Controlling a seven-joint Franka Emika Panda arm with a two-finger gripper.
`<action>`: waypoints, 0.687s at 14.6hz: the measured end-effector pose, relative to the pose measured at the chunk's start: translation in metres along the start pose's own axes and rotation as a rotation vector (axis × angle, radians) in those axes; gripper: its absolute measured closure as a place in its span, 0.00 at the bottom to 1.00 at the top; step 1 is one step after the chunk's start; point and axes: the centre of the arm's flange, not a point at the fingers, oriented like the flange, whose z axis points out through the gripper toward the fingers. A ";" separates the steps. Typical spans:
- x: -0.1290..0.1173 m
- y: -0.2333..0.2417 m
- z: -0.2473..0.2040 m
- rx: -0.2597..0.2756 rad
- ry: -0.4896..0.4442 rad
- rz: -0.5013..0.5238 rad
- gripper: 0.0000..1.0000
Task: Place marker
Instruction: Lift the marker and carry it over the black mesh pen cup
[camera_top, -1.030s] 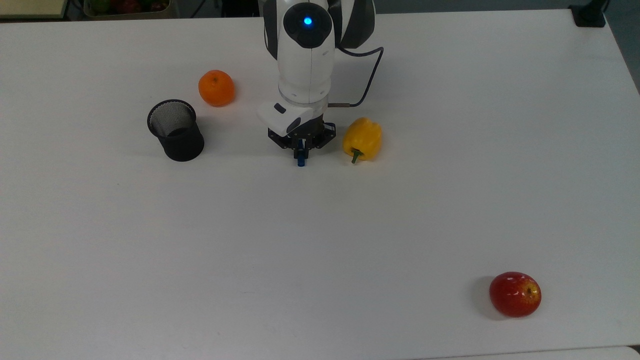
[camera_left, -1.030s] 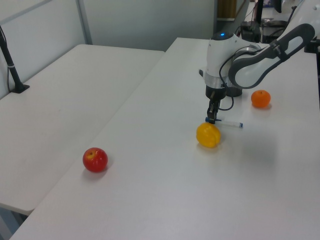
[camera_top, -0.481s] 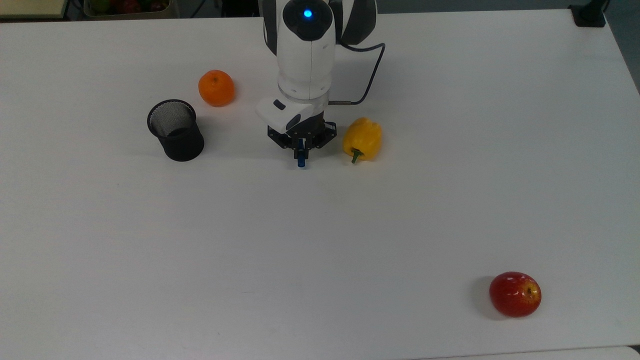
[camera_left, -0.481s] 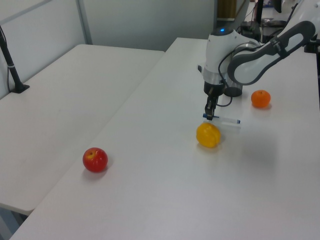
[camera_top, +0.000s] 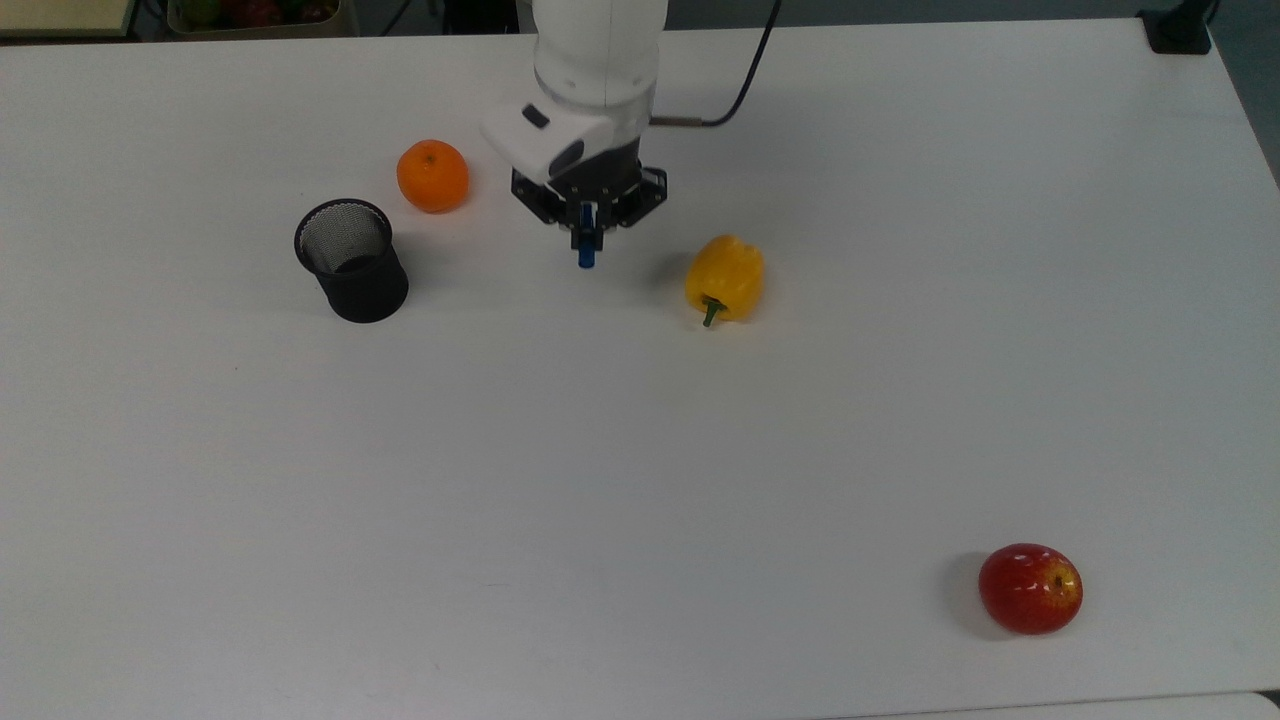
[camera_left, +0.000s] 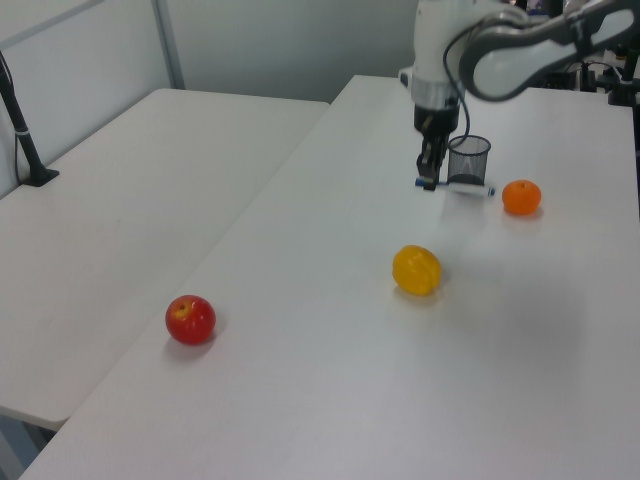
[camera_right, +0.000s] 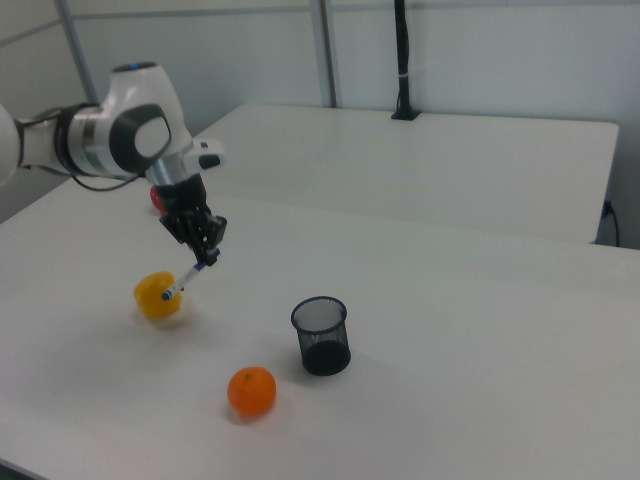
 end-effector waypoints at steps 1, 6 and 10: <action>-0.002 0.003 -0.014 -0.002 -0.001 0.005 0.83; -0.004 0.029 -0.057 -0.008 -0.002 0.049 0.83; -0.002 0.072 -0.055 -0.016 -0.004 0.117 0.83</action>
